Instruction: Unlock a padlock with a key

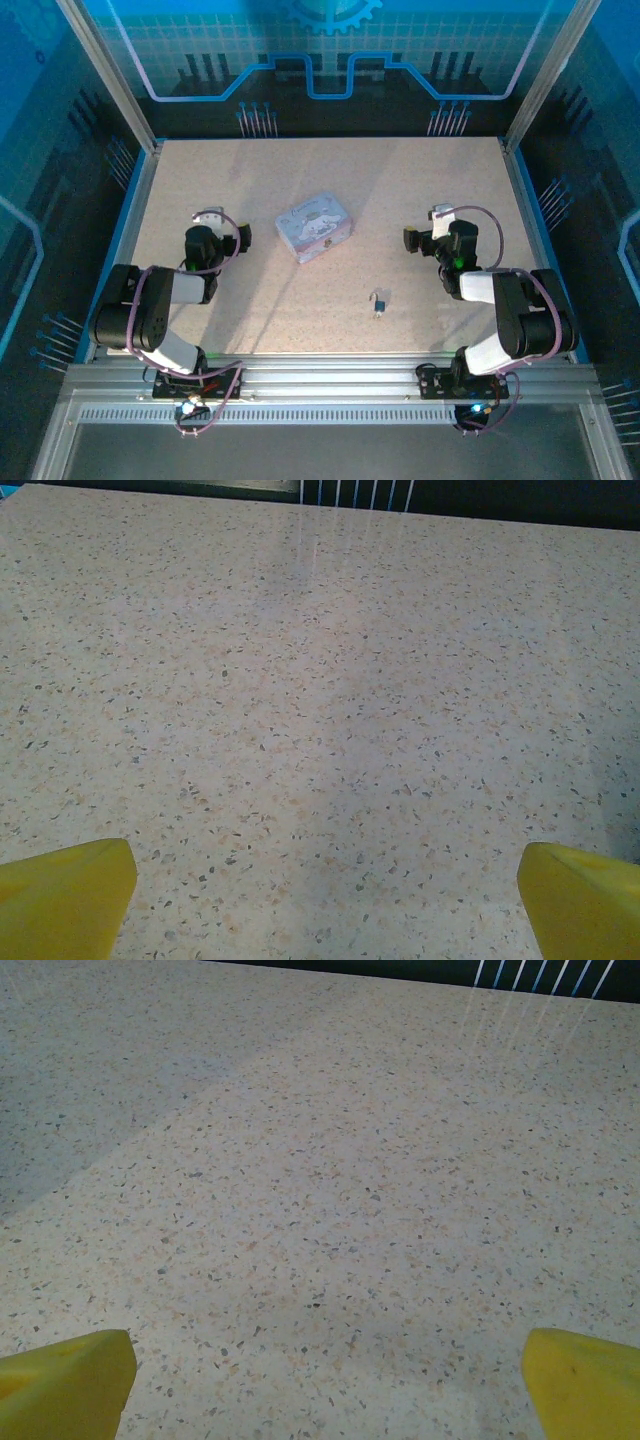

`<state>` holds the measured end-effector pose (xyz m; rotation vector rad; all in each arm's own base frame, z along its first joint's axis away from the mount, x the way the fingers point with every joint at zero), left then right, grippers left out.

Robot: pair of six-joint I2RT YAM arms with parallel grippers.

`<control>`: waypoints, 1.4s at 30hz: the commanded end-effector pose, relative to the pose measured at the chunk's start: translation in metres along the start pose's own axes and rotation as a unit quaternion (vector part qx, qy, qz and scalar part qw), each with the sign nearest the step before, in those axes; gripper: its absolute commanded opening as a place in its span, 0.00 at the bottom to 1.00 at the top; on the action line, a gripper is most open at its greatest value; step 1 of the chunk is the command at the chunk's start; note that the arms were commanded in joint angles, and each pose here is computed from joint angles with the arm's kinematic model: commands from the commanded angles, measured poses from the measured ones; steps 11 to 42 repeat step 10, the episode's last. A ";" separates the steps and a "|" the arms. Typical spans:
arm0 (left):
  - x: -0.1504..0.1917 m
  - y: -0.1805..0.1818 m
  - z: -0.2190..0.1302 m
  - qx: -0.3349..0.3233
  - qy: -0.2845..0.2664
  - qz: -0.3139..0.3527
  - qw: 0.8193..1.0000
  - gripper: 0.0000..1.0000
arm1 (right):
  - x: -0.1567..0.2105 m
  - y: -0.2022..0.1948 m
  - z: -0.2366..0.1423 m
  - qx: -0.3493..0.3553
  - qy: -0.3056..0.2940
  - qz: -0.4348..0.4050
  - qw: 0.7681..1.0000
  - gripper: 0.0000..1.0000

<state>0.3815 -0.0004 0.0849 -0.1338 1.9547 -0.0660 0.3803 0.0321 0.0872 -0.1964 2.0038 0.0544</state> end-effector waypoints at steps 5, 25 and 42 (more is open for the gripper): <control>-0.015 0.000 0.001 0.008 -0.026 0.004 1.000 0.99 | -0.013 -0.001 0.003 0.002 -0.019 -0.005 1.000 1.00; -0.015 0.000 0.001 0.008 -0.026 0.004 1.000 0.99 | -0.013 -0.001 0.002 0.002 -0.019 -0.005 1.000 1.00; -0.015 0.000 0.001 0.008 -0.026 0.004 1.000 0.99 | -0.013 -0.001 0.002 0.002 -0.019 -0.005 1.000 1.00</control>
Point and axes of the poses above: each hand's point on the last joint's axis, 136 mm out from that joint toward the fingers, its own z axis out along the fingers, its own y axis along the line the jaws close on, x = y × z, the point moved 1 cm from there along -z, back along the fingers, and after that the axes turned 1 degree about -z, right-handed, at the moved point
